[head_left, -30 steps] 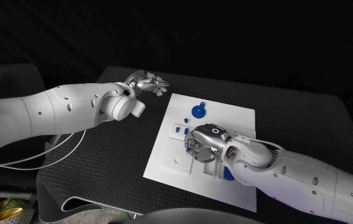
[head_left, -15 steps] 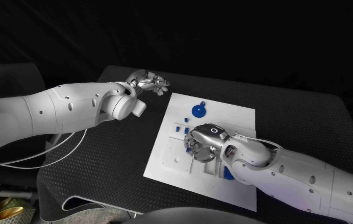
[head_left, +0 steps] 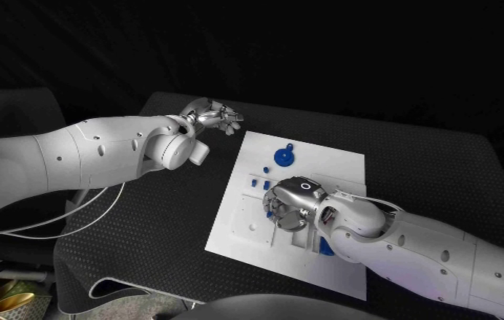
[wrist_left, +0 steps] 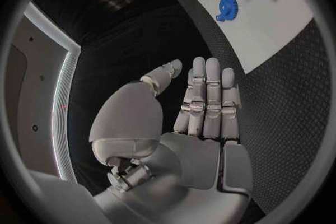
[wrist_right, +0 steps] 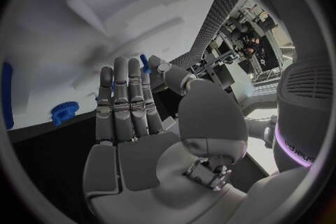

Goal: Assemble the parts on the task board

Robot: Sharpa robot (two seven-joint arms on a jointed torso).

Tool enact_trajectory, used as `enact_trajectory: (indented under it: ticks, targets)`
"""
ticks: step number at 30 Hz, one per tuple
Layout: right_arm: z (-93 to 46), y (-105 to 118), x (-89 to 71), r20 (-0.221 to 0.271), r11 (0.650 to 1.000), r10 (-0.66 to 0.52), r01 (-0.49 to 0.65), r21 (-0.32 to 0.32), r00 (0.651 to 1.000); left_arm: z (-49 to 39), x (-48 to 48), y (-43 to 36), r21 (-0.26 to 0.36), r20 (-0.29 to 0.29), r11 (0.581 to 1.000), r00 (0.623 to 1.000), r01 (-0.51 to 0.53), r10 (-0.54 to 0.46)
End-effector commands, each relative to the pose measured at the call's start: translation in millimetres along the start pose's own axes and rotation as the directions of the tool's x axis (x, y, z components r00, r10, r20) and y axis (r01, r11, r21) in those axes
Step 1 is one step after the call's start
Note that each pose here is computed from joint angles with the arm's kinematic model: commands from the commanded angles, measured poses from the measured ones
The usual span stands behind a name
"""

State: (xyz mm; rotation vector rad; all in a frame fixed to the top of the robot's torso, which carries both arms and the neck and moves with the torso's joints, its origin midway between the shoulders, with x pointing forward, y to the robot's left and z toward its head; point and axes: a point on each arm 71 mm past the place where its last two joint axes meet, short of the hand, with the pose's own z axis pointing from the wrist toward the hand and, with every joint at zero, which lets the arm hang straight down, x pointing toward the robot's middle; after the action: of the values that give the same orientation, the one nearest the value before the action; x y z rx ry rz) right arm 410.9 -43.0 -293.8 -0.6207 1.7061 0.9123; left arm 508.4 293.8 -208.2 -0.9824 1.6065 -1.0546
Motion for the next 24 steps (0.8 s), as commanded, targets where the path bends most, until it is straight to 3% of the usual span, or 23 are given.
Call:
enact_trajectory:
  ticks: [1, 13, 24]
  targets:
    - [-0.2, 1.0, 1.8, -0.020, 1.000, -0.011, 0.011, -0.006, 1.000, 0.6, 1.0, -3.0, 0.014, -0.012, 1.000, 1.000, 0.007, -0.007]
    - [-0.7, -4.6, 5.5, -0.068, 1.000, -0.023, 0.025, 0.018, 0.997, 0.0, -0.4, -2.5, 0.012, -0.012, 1.000, 1.000, 0.008, -0.008]
    - [0.5, -2.7, 5.6, -0.071, 1.000, -0.024, 0.025, 0.019, 0.997, -0.3, 0.1, -2.6, 0.009, -0.017, 1.000, 1.000, 0.009, -0.009]
